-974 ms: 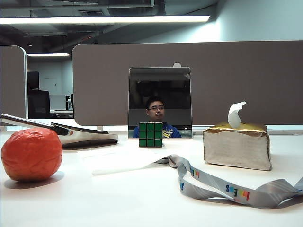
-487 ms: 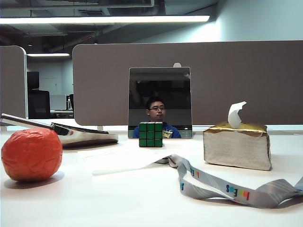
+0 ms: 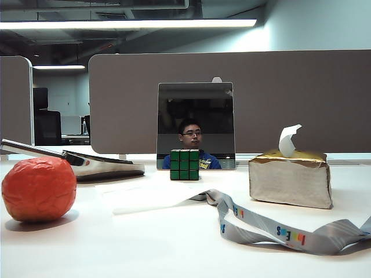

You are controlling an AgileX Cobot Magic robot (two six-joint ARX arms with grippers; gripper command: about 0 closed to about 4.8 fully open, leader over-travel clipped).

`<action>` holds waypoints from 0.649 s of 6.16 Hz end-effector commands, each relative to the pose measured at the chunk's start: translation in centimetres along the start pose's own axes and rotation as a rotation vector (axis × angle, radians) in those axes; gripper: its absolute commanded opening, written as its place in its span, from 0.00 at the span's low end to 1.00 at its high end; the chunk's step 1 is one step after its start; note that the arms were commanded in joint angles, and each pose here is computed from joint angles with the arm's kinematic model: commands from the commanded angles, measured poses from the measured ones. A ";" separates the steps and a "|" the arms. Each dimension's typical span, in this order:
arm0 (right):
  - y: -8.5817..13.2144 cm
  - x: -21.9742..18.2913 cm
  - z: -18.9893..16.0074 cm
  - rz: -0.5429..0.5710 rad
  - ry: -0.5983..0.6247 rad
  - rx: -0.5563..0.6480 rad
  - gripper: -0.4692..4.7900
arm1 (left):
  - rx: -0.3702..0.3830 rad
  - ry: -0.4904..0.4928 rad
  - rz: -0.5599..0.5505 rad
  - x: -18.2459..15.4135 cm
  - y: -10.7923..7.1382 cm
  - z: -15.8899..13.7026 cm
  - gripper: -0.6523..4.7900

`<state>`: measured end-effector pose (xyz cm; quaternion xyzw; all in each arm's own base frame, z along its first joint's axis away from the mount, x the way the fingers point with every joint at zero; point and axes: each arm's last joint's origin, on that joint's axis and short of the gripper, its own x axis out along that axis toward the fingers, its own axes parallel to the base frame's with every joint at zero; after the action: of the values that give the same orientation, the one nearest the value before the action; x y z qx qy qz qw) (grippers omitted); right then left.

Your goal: Pull out a tissue from the tissue box and use it to cover the ID card on the tabletop.

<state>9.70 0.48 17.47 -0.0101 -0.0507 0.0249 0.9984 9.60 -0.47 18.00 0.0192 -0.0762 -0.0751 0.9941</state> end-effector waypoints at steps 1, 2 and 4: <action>0.0 0.0 0.1 0.001 -0.017 0.004 0.08 | -0.004 0.010 -0.006 0.0 0.0 0.0 0.11; 0.0 0.0 0.0 0.000 -0.006 0.003 0.08 | -0.008 0.042 -0.007 0.0 0.0 -0.3 0.11; 0.0 0.0 0.0 0.000 -0.006 0.003 0.08 | -0.010 0.058 -0.007 0.0 0.0 -0.5 0.11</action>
<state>9.70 0.49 17.39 -0.0102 -0.0469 0.0252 0.9985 9.68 -0.47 17.32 0.0167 -0.0417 -0.0758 0.9961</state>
